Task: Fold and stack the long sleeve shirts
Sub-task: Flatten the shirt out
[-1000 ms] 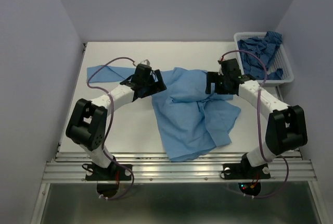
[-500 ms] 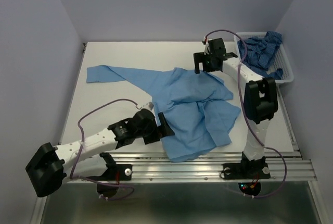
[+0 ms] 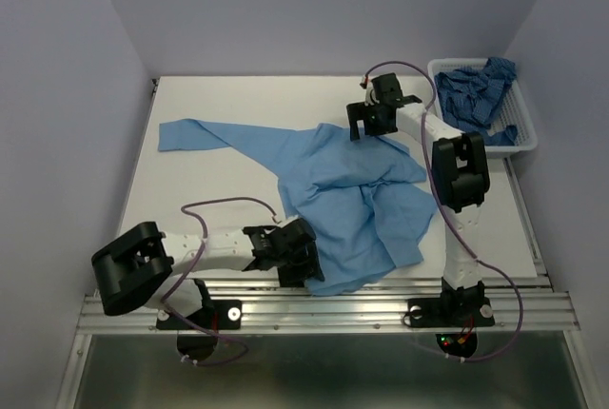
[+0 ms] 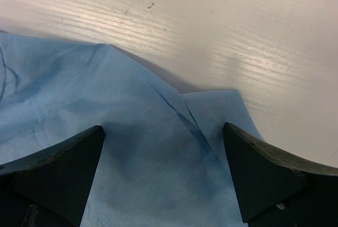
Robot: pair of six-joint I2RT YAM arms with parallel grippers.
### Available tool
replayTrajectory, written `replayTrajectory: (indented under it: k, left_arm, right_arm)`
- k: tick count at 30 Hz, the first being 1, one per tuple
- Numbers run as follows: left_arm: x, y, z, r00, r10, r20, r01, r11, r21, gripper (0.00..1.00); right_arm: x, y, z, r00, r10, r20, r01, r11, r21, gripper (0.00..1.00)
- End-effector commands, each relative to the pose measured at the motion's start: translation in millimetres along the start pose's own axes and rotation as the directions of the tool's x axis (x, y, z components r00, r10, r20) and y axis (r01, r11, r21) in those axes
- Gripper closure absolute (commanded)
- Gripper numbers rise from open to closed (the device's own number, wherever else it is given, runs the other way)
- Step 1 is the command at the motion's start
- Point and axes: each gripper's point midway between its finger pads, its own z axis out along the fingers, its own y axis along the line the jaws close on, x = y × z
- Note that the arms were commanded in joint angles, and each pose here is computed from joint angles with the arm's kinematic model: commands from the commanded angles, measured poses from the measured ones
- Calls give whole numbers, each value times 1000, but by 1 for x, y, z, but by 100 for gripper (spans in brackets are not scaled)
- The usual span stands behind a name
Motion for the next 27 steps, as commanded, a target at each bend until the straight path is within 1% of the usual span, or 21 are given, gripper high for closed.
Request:
replayTrajectory:
  k: [1, 2, 4, 5, 7, 8, 9, 11, 12, 13, 14, 15, 16, 17, 19, 21, 22, 24, 25, 26, 27]
  left_arm:
    - [-14, -37, 8, 995, 90, 36, -91, 995, 40, 47]
    - [-18, -46, 8, 994, 99, 43, -101, 994, 43, 64]
    - [-22, -44, 12, 993, 104, 49, -103, 995, -10, 100]
    - [-29, -43, 7, 991, 108, 74, -105, 993, -49, 100]
    - [-35, -47, -5, 988, 110, 108, -105, 993, -52, 100]
    - [-46, -43, -12, 981, 111, 156, -99, 991, -85, 100]
    - [-51, -45, -24, 977, 110, 182, -98, 993, -70, 100]
    - [-67, -25, -37, 972, 71, 223, -43, 991, -129, 100]
    - [-74, -19, -46, 967, 52, 250, -19, 991, -131, 100]
    - [-83, -1, -52, 959, 20, 284, 35, 982, -186, 100]
    - [-106, 11, -61, 938, -53, 342, 126, 973, -194, 100]
    - [-120, 21, -68, 925, -67, 374, 156, 965, -212, 100]
    - [-135, 28, -75, 906, -92, 414, 198, 955, -220, 100]
    - [-171, 38, -94, 842, -131, 523, 279, 936, -214, 100]
    - [-204, 53, -120, 764, -142, 629, 360, 904, -233, 100]
    - [-239, 85, -156, 668, -151, 728, 479, 837, -266, 100]
    - [-250, 95, -164, 644, -150, 750, 504, 821, -269, 100]
    - [-269, 117, -176, 651, -96, 753, 497, 804, -327, 100]
    - [-284, 141, -190, 610, -110, 785, 554, 767, -323, 100]
    - [-290, 155, -197, 598, -111, 794, 581, 742, -334, 100]
    - [-301, 166, -203, 606, -92, 790, 589, 719, -368, 100]
  right_arm:
    - [-12, 0, 1, 1000, -11, 26, 12, 1000, -16, 0]
    - [-10, -1, 3, 1000, -11, 22, 11, 1000, -12, 0]
    - [-8, -4, 4, 1000, -10, 15, 10, 1000, 3, 0]
    - [-4, -5, 6, 1000, -10, 6, 10, 1000, 11, 0]
    - [1, -8, 10, 1000, -7, -6, 7, 1000, 21, 1]
    - [4, -10, 11, 1000, -8, -14, 8, 1000, 30, 3]
    - [4, -12, 12, 1000, -8, -15, 8, 999, 43, 8]
    - [5, -20, 14, 1000, -7, -17, 9, 996, 89, 32]
    - [5, -24, 14, 1000, -8, -14, 9, 994, 110, 48]
    - [0, -34, 10, 1000, -2, 3, 2, 985, 171, 74]
    - [-1, -38, 8, 1000, 3, 11, -5, 981, 195, 82]
    - [-6, -47, 4, 999, 14, 28, -21, 968, 251, 93]
    - [-10, -52, -1, 999, 24, 43, -36, 959, 282, 97]
    - [-18, -55, -10, 997, 31, 71, -52, 950, 309, 98]
    - [-29, -69, -26, 992, 51, 113, -90, 923, 375, 99]
    - [-44, -86, -50, 982, 74, 171, -139, 903, 406, 99]
    - [-47, -87, -56, 981, 74, 181, -144, 898, 415, 99]
    - [-50, -99, -70, 976, 86, 199, -169, 878, 448, 99]
    - [-47, -111, -78, 976, 96, 193, -180, 856, 485, 99]
    - [-45, -119, -82, 976, 103, 191, -187, 845, 502, 99]
    - [-44, -120, -83, 978, 98, 186, -181, 843, 507, 99]
